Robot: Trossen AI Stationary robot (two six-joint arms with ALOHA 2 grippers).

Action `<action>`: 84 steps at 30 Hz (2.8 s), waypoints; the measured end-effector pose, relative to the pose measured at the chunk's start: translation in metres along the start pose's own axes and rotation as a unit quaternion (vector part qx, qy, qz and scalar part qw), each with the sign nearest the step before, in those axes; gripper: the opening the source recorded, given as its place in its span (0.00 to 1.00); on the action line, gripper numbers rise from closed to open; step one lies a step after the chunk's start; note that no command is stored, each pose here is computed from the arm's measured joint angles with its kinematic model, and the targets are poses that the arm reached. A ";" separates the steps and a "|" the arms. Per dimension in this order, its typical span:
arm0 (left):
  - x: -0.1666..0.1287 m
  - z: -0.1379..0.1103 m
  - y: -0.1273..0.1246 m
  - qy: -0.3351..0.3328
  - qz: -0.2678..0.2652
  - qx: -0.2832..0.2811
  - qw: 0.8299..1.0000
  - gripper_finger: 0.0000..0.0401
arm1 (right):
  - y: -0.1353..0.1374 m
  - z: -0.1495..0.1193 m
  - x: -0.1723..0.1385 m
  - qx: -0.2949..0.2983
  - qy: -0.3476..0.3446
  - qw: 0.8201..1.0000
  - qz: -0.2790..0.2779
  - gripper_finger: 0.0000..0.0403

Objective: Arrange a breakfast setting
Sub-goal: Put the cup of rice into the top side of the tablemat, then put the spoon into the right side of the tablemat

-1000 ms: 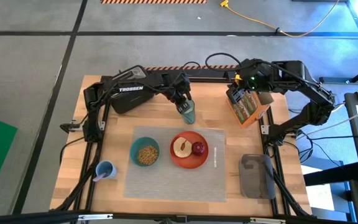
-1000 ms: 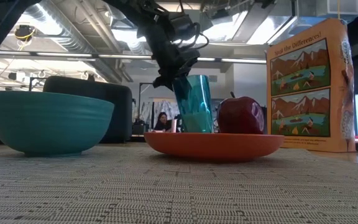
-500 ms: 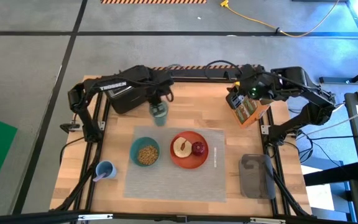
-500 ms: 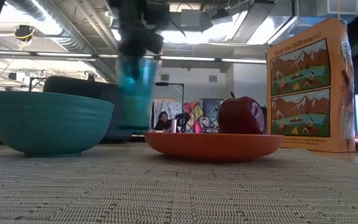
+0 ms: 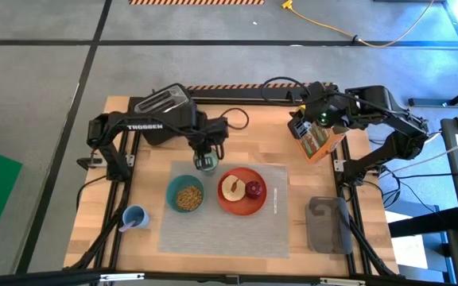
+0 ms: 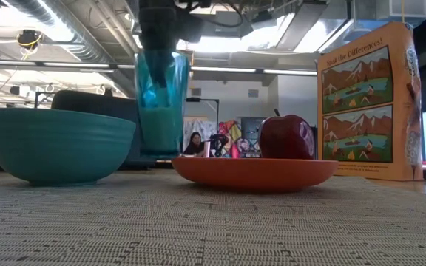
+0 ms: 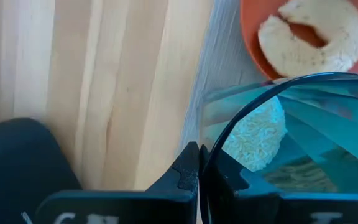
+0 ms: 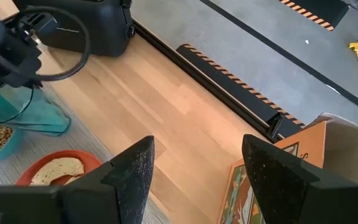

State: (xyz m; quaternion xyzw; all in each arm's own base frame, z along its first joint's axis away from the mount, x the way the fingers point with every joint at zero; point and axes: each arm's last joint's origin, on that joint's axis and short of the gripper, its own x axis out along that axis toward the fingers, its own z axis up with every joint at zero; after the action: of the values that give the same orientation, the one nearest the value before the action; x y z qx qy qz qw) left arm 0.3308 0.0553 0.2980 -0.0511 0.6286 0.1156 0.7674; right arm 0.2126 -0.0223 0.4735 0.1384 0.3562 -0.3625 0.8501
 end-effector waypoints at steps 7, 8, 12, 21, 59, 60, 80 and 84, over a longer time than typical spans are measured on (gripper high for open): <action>0.032 -0.019 -0.006 0.061 0.010 -0.014 0.998 0.01 | 0.003 -0.002 -0.002 -0.007 0.000 1.000 0.006 0.58; 0.035 -0.021 -0.005 0.064 0.008 -0.017 0.998 0.01 | 0.004 -0.002 -0.003 -0.009 -0.002 1.000 0.007 0.58; 0.042 -0.025 -0.005 0.074 0.012 -0.028 0.997 0.05 | 0.010 -0.006 -0.007 -0.021 -0.006 1.000 0.019 0.58; 0.037 -0.022 0.008 0.077 -0.044 -0.074 0.993 0.11 | 0.018 -0.009 -0.007 -0.026 -0.005 0.999 0.027 0.58; -0.084 -0.164 -0.077 0.068 -0.224 -0.265 0.935 0.33 | 0.093 -0.022 0.079 -0.028 -0.067 0.953 0.295 0.58; -0.085 -0.169 -0.083 0.093 -0.235 -0.276 0.927 0.33 | 0.092 -0.021 0.082 -0.024 -0.069 0.952 0.298 0.58; -0.029 -0.222 -0.129 0.314 -0.171 -0.366 0.859 0.57 | 0.090 -0.007 0.104 -0.039 -0.043 0.914 0.401 0.71; -0.015 -0.228 -0.132 0.344 -0.167 -0.369 0.847 0.61 | 0.092 -0.019 0.118 -0.041 -0.014 0.922 0.385 0.74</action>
State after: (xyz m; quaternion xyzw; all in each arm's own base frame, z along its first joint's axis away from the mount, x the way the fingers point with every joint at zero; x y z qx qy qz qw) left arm 0.1426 -0.1256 0.2566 -0.4711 0.7455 0.1844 0.4339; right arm 0.3262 -0.0101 0.3748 0.2245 0.2781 0.0058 0.9339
